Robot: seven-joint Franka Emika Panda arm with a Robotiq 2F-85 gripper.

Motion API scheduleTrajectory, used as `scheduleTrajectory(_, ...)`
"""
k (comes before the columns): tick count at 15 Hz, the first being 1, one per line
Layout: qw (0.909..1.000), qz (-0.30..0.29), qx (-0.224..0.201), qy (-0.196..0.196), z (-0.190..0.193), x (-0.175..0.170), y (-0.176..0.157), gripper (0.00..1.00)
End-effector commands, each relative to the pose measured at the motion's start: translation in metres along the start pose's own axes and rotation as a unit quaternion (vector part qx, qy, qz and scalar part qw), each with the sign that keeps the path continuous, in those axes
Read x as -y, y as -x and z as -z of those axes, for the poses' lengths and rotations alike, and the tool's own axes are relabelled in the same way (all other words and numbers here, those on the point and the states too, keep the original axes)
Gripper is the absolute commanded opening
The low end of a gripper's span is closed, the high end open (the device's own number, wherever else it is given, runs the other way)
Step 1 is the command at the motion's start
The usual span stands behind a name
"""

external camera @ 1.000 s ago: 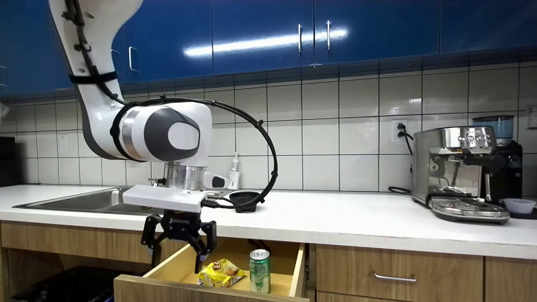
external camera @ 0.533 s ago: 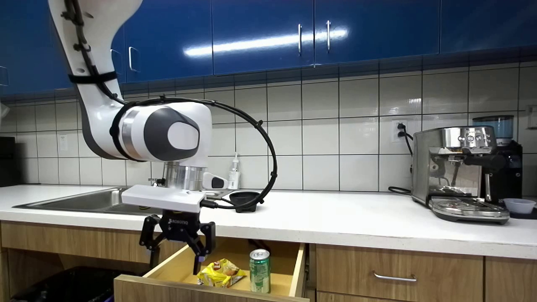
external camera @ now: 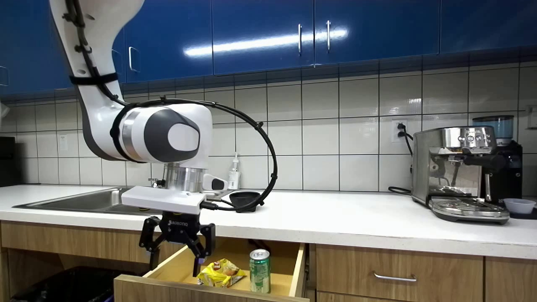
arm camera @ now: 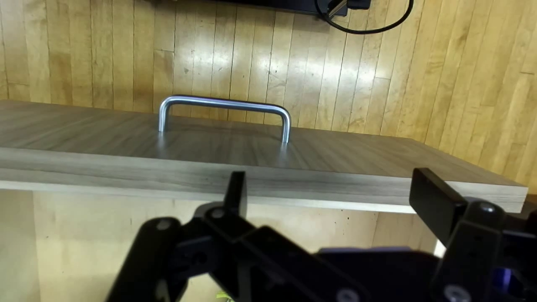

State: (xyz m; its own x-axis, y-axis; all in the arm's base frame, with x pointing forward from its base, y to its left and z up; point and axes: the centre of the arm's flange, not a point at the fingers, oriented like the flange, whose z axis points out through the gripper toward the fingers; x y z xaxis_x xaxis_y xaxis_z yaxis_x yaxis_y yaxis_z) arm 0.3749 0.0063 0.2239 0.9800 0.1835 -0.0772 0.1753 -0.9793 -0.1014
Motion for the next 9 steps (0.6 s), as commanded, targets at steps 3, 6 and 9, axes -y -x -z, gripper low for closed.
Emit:
scheduleTrajectory(3,1.0,0.0,0.0,0.0,0.0,0.0,0.0,1.0)
scheduleTrajectory(6,1.0,0.0,0.0,0.0,0.0,0.0,0.0,1.0)
scheduleTrajectory(9,0.9999,0.002,-0.013,0.005,0.014,0.006,0.006,1.0)
